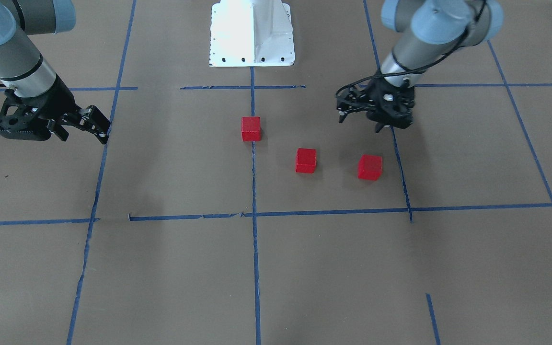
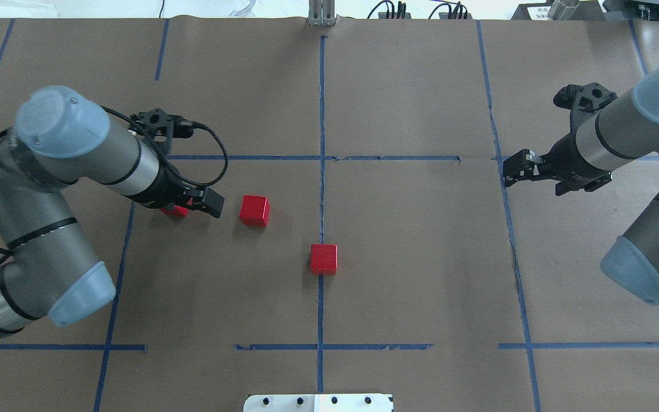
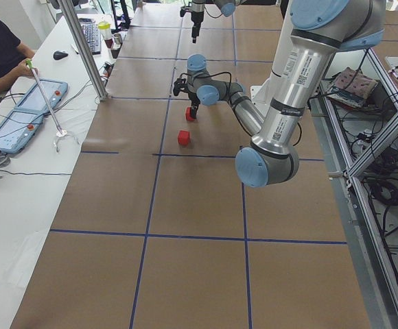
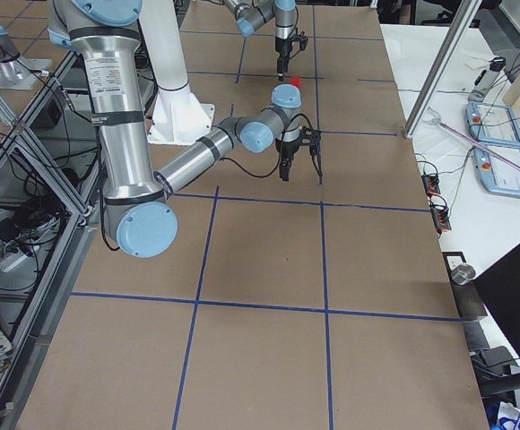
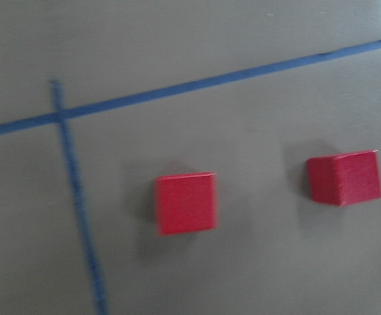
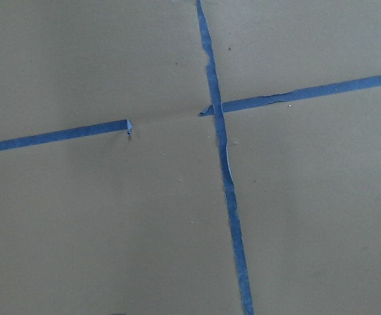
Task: Form red blocks into L shape at center
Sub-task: 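Raise the right gripper away while the left gripper reaches toward the nearer red cube, then grasp the red cube nearer the center with the left gripper and lift it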
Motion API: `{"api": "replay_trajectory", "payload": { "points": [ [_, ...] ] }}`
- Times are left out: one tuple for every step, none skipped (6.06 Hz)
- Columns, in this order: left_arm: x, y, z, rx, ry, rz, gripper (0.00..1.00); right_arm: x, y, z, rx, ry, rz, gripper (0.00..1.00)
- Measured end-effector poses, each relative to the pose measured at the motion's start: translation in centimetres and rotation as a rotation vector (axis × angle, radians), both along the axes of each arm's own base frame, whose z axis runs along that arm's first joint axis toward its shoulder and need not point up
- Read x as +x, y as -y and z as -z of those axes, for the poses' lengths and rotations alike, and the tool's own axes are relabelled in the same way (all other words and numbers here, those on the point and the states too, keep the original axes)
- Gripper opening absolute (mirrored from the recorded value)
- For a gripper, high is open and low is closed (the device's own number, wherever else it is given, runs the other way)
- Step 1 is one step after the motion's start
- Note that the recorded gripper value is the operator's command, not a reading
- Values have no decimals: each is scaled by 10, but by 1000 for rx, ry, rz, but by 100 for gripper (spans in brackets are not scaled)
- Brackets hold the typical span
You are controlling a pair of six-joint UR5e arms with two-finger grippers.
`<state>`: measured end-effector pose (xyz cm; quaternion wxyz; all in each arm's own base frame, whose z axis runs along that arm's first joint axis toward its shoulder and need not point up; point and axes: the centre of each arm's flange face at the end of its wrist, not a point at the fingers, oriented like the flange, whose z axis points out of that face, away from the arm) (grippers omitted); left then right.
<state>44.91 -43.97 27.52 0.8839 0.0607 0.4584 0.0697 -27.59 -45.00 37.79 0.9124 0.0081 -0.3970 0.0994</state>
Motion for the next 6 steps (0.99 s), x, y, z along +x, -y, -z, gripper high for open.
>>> {"api": "replay_trajectory", "payload": {
  "points": [
    [25, 4, -2, -14, 25, 0, 100, 3, -3, -5, -7, -6, -1, 100],
    [43, 13, -3, -20, 55, 12, 100, 3, -4, -6, -9, -7, 0, 100],
    [58, 24, 5, -31, 78, 33, 100, 3, -5, -6, -9, -7, 2, 100],
    [67, 28, 10, -49, 92, 48, 100, 3, -5, -6, -8, -6, 3, 100],
    [72, 29, 8, -63, 103, 57, 100, 2, -5, -6, -9, -6, 4, 100],
    [81, 30, 9, -84, 108, 69, 100, 2, -5, -7, -10, -6, 3, 100]
  ]
}}
